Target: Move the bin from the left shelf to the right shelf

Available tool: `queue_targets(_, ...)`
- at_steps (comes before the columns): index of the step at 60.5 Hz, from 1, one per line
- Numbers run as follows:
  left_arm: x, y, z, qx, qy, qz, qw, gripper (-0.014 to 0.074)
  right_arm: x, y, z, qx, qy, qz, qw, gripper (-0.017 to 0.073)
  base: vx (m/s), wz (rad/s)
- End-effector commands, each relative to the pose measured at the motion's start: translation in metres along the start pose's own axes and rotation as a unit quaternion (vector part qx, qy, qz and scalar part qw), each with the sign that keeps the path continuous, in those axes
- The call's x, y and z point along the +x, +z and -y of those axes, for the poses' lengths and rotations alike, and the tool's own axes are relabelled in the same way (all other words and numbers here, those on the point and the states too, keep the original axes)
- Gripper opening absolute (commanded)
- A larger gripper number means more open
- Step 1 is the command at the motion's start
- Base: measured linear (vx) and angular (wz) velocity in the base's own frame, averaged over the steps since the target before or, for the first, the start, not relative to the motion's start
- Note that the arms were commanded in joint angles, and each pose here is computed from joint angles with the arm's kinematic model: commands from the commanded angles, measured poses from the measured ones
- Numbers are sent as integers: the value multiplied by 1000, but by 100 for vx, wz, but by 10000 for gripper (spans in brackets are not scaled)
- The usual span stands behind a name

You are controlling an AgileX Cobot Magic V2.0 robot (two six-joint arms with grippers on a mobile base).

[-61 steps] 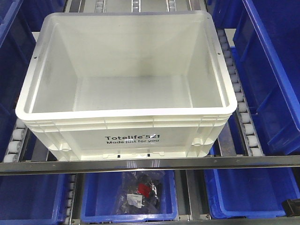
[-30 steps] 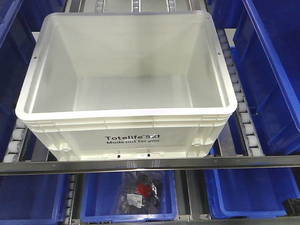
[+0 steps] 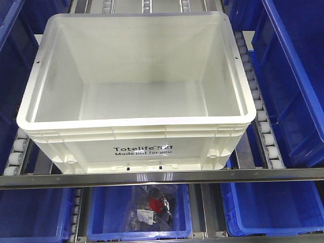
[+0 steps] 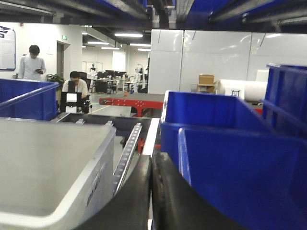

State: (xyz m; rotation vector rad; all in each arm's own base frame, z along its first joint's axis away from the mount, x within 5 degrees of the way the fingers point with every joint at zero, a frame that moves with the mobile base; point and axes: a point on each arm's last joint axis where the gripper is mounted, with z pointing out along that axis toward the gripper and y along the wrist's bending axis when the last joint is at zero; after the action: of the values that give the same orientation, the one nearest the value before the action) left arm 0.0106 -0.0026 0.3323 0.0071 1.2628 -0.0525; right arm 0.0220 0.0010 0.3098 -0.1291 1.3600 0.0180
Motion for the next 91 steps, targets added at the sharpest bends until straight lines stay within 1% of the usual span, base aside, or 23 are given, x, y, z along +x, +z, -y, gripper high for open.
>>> queue_targets(1, -31, 5, 2, 7, -4, 6, 1000, -8, -28, 3, 3, 4, -16, 15, 1000, -4, 0, 0)
queue_targets(8, -47, 22, 3, 13, -3, -59, 998, -8, -43, 16, 5, 4, -14, -44, 999, -4, 0, 0)
queue_targets(14, -45, 38, 4, 17, -1, -133, 991, -8, -44, 33, 6, 1, -13, -120, 993, -4, 0, 0)
queue_targets(19, -31, 51, 4, 19, -3, -195, 981, -8, -34, 47, 5, -3, -14, -190, 982, -4, 0, 0)
queue_targets(26, -14, 60, 4, 24, -5, -283, 959, -8, -18, 62, 4, -8, -14, -269, 963, -4, 0, 0)
queue_targets(29, -9, 63, 4, 25, -6, -305, 952, -8, -12, 68, 3, -10, -14, -292, 956, -4, 0, 0)
queue_targets(35, -5, 68, 5, 26, -9, -319, 947, -8, -5, 77, 1, -16, -4, -323, 946, -4, 0, 0)
queue_targets(42, -3, 71, 4, 24, -14, -327, 945, 11, 2, 86, 0, -17, -6, -345, 939, 14, 0, 0)
queue_targets(45, -3, 73, 4, 24, -14, -328, 944, 43, 4, 89, 0, -18, -8, -355, 935, 54, 0, 0)
queue_targets(48, -3, 75, 4, 24, -14, -327, 945, 101, 3, 94, 0, -19, -5, -367, 930, 111, 0, 0)
queue_targets(52, -6, 79, 4, 26, -10, -327, 945, 216, -2, 101, 0, -22, 0, -375, 927, 229, 0, 0)
queue_targets(57, -14, 84, 5, 29, 0, -322, 946, 360, -11, 111, -2, -31, 7, -385, 922, 422, 0, 0)
queue_targets(62, -21, 91, 5, 35, 16, -322, 946, 501, -13, 121, -4, -44, 12, -409, 911, 601, 0, 0)
queue_targets(64, -22, 94, 5, 39, 13, -325, 945, 543, -13, 126, -5, -49, 13, -419, 907, 658, 0, 0)
queue_targets(67, -23, 98, 7, 47, 14, -332, 942, 591, -13, 133, -6, -57, 16, -430, 901, 722, 0, 0)
queue_targets(70, -22, 103, 10, 67, 23, -338, 939, 629, -13, 139, -10, -74, 18, -437, 896, 731, 0, 0)
queue_targets(75, -18, 111, 17, 105, 40, -349, 930, 650, -11, 149, -20, -108, 2, -445, 889, 725, 0, 0)
queue_targets(78, -14, 116, 23, 132, 50, -358, 923, 648, -11, 155, -27, -128, -10, -447, 885, 717, 0, 0)
queue_targets(84, -8, 129, 35, 172, 73, -377, 907, 645, -13, 168, -44, -159, -46, -450, 878, 692, 0, 0)
queue_targets(85, -7, 132, 38, 179, 77, -380, 904, 644, -14, 171, -48, -164, -57, -449, 876, 686, 0, 0)
queue_targets(88, -2, 141, 46, 196, 89, -393, 894, 639, -16, 180, -54, -161, -81, -450, 875, 672, 0, 0)
queue_targets(90, 1, 148, 50, 201, 95, -402, 888, 636, -18, 187, -57, -150, -90, -451, 875, 664, 0, 0)
queue_targets(91, 3, 151, 52, 199, 93, -407, 887, 636, -19, 190, -57, -142, -87, -452, 876, 662, 0, 0)
